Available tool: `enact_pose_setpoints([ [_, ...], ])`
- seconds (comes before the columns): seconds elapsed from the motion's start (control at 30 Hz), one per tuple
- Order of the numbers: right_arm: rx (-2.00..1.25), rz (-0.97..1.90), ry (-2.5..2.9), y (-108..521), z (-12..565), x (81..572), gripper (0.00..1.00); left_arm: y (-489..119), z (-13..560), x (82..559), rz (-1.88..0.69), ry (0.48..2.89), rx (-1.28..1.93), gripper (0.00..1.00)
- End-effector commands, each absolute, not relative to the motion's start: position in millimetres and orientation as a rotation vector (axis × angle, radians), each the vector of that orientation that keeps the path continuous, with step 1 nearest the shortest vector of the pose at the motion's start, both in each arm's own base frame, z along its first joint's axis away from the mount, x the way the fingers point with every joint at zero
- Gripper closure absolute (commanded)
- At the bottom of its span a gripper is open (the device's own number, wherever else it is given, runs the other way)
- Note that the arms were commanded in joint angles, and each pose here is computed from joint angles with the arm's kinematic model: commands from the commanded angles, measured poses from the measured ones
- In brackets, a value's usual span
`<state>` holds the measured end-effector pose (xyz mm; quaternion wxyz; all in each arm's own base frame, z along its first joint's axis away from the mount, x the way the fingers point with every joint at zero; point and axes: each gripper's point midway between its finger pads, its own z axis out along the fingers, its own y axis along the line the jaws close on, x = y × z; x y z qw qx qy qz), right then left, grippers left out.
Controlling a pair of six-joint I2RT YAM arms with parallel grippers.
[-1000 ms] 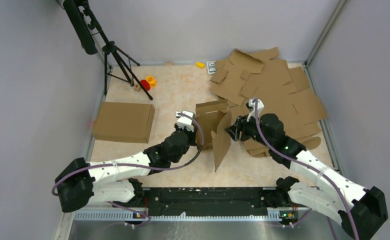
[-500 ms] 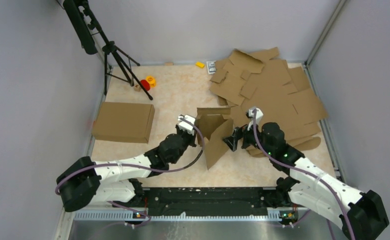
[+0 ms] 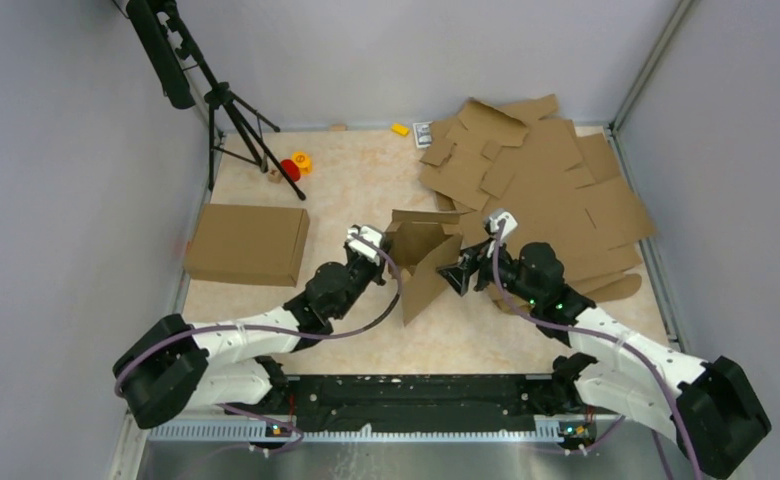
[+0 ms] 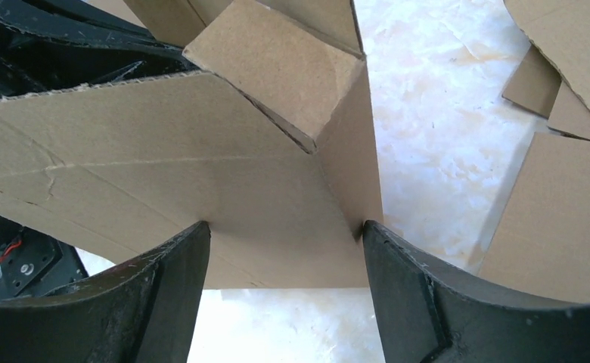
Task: Fold the paper box
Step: Fold the paper box at the center of the board.
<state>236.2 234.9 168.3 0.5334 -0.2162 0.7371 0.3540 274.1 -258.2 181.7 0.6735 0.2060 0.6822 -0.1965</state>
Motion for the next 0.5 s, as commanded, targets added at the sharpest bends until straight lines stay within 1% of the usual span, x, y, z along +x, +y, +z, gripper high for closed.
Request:
enact_pose_setpoints([
  [0.0,-0.493,0.872,1.597,250,219,259,0.28,-272,210,279,-0.53,1.452,0.482,0.99],
  [0.13,-0.465,0.881,1.62,254,215,266,0.29,-275,201,281,-0.558,1.473,0.484,0.99],
  [0.27,-0.419,0.92,1.673,255,196,264,0.29,-277,187,279,-0.58,1.499,0.493,0.99],
  [0.47,-0.335,0.986,1.721,245,183,255,0.24,-278,176,275,-0.591,1.525,0.513,1.0],
])
